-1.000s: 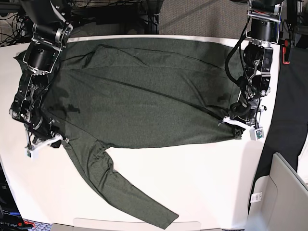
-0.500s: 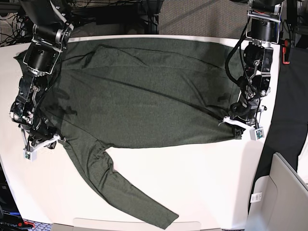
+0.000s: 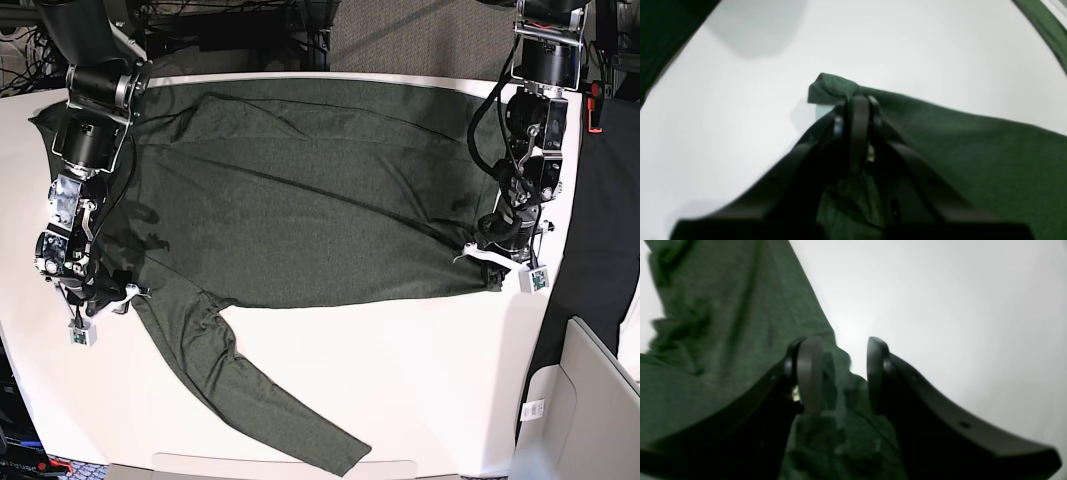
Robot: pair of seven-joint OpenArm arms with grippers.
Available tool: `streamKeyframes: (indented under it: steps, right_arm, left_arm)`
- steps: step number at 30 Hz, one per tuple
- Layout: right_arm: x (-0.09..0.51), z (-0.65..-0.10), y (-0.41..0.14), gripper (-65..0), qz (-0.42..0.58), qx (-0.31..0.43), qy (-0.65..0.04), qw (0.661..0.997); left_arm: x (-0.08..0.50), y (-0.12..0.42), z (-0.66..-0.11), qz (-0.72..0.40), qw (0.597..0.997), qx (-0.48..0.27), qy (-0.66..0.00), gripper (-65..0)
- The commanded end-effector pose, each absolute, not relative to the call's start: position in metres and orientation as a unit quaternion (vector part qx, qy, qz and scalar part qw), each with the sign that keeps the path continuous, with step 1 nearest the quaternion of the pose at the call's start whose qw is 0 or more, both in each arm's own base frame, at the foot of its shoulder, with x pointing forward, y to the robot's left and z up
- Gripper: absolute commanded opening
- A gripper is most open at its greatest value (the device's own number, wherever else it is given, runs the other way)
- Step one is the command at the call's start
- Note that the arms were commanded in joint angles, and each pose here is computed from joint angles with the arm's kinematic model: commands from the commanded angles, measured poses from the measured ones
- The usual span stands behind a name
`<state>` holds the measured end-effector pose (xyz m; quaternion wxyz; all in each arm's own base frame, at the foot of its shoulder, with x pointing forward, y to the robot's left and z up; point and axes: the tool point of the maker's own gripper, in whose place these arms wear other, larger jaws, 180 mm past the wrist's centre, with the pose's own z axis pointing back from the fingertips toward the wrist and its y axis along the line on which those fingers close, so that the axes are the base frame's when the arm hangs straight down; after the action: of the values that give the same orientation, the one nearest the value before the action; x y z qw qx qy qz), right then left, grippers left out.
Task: Fold the T-shirt properly
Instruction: 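Hold both hem corners with both grippers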
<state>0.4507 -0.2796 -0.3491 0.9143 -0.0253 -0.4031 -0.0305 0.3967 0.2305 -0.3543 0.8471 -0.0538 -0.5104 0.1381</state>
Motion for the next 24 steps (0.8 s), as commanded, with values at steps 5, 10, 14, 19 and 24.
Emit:
streamKeyframes:
  steps: [5, 10, 14, 19, 24]
  right_arm:
    - [0.465, -0.330, -0.287, -42.2, -0.025, -0.040, -0.432, 0.900]
    - [0.462, -0.345, -0.286, -42.2, -0.029, -0.034, -0.417, 0.908]
    - [0.461, -0.355, -0.286, -42.2, -0.033, -0.030, -0.423, 0.905]
    - [0.455, -0.375, -0.283, -42.3, -0.039, -0.020, -0.403, 0.914]
    - [0.452, -0.382, -0.281, -42.8, -0.040, -0.016, -0.394, 0.918]
  left_arm:
    - [0.403, 0.236, -0.338, 0.133, 0.835, -0.048, -0.532, -65.0]
    - [0.404, 0.236, -0.338, 0.133, 0.834, -0.048, -0.533, -65.0]
    - [0.404, 0.235, -0.336, 0.132, 0.833, -0.049, -0.535, -65.0]
    - [0.404, 0.235, -0.336, 0.132, 0.833, -0.049, -0.535, -65.0]
    - [0.404, 0.235, -0.336, 0.132, 0.833, -0.049, -0.535, -65.0]
